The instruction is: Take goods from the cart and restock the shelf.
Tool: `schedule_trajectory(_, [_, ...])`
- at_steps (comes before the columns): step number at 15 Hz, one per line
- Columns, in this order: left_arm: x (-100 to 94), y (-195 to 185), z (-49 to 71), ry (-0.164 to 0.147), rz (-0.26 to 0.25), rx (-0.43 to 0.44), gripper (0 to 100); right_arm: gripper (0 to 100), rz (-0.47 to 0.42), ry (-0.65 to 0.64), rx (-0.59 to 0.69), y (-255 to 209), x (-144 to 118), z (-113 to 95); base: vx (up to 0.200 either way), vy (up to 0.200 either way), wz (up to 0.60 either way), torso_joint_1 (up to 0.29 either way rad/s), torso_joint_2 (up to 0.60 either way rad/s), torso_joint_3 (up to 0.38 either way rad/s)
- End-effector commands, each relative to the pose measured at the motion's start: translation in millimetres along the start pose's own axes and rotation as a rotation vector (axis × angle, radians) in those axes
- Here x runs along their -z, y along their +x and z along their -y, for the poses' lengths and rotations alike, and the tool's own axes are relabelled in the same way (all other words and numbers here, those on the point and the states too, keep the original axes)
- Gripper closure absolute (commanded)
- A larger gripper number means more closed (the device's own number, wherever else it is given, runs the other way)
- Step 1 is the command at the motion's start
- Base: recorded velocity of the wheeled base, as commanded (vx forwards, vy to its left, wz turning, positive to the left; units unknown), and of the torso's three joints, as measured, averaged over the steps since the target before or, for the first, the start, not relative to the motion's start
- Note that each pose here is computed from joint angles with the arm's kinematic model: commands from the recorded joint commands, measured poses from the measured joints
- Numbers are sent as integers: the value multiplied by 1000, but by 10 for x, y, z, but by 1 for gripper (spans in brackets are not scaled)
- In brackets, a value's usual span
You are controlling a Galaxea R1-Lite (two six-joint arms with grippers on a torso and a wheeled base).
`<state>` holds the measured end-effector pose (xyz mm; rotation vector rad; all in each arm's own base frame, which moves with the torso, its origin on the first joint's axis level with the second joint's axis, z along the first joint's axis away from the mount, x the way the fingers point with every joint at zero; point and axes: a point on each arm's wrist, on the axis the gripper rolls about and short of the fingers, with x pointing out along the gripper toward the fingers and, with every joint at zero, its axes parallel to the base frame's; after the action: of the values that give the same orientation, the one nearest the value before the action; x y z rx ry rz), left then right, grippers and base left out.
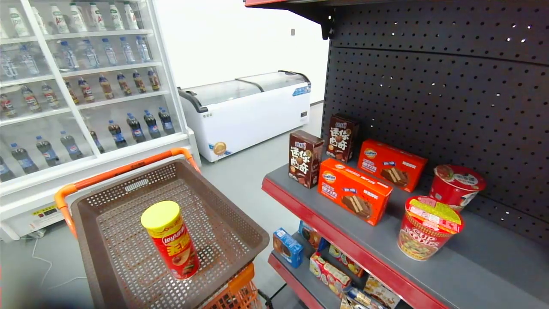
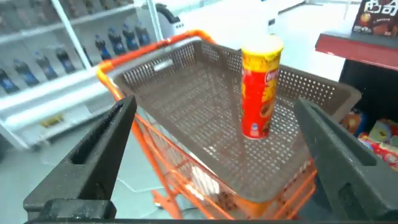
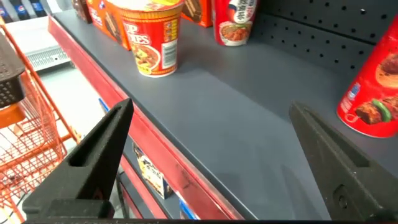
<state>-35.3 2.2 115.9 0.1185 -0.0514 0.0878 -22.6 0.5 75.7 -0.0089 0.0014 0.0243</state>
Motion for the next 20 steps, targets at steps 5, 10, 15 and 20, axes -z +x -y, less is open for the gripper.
schedule_trajectory(5, [-1342, 877, -70, 124, -407, 113, 0, 0, 1, 0, 0, 0, -1, 0, 0, 0, 0, 0, 0, 0])
schedule_trajectory(10, [-1039, 1524, 37, 17, -640, 280, 0, 0, 1, 0, 0, 0, -1, 0, 0, 0, 0, 0, 0, 0])
schedule_trajectory(15, [-678, 1843, 96, 6, -758, 296, 0, 0, 0, 0, 0, 0, 0, 0, 0, 0, 0, 0, 0, 0])
schedule_trajectory(20, [-121, 2028, 191, 6, -760, 306, 0, 0, 0, 0, 0, 1, -2, 0, 0, 0, 0, 0, 0, 0])
